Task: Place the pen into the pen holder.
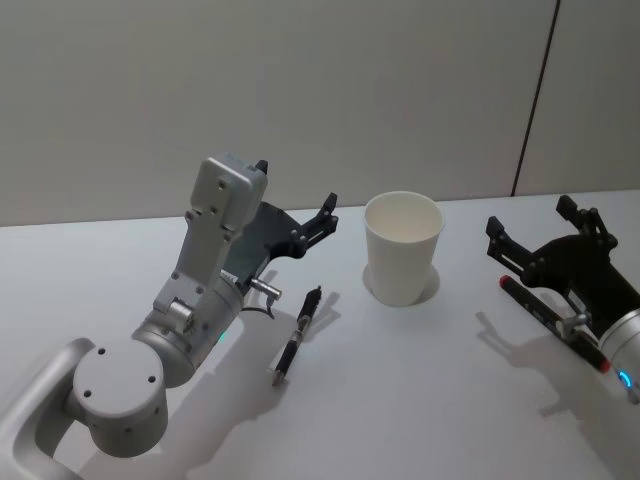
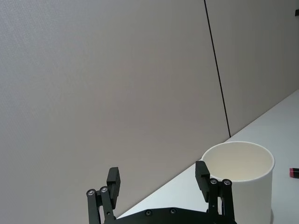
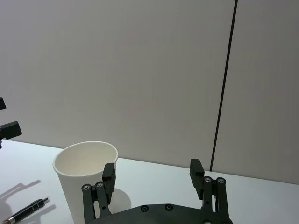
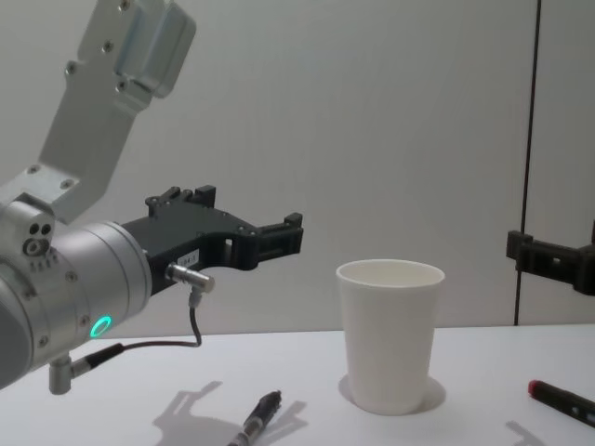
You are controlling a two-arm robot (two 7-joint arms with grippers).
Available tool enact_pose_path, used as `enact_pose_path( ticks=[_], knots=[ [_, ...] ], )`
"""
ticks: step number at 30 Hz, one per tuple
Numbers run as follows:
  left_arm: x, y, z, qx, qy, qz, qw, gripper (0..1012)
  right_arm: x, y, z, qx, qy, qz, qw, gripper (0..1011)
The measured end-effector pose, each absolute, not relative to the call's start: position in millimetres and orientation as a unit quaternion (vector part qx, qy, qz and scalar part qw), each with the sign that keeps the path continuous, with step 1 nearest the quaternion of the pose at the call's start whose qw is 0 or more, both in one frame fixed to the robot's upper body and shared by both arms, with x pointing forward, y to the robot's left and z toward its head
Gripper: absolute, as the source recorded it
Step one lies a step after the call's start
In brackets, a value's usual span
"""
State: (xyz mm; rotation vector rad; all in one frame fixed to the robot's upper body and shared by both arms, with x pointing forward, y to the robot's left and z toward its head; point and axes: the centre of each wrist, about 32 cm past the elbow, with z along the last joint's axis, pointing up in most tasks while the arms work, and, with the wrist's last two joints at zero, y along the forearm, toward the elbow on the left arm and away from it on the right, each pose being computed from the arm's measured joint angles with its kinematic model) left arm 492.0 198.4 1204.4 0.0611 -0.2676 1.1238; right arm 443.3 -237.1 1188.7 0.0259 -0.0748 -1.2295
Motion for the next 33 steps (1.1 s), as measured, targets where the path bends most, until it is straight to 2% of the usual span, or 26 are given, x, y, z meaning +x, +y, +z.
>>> enact_pose_path(
  ticks=[33],
  knots=[
    [492.0,198.4,1204.4,0.029,-0.126,0.531,0.837,1001,443.3,-237.1,1188.7,0.012,-0.035,-0.577,0.816,1001]
  ],
)
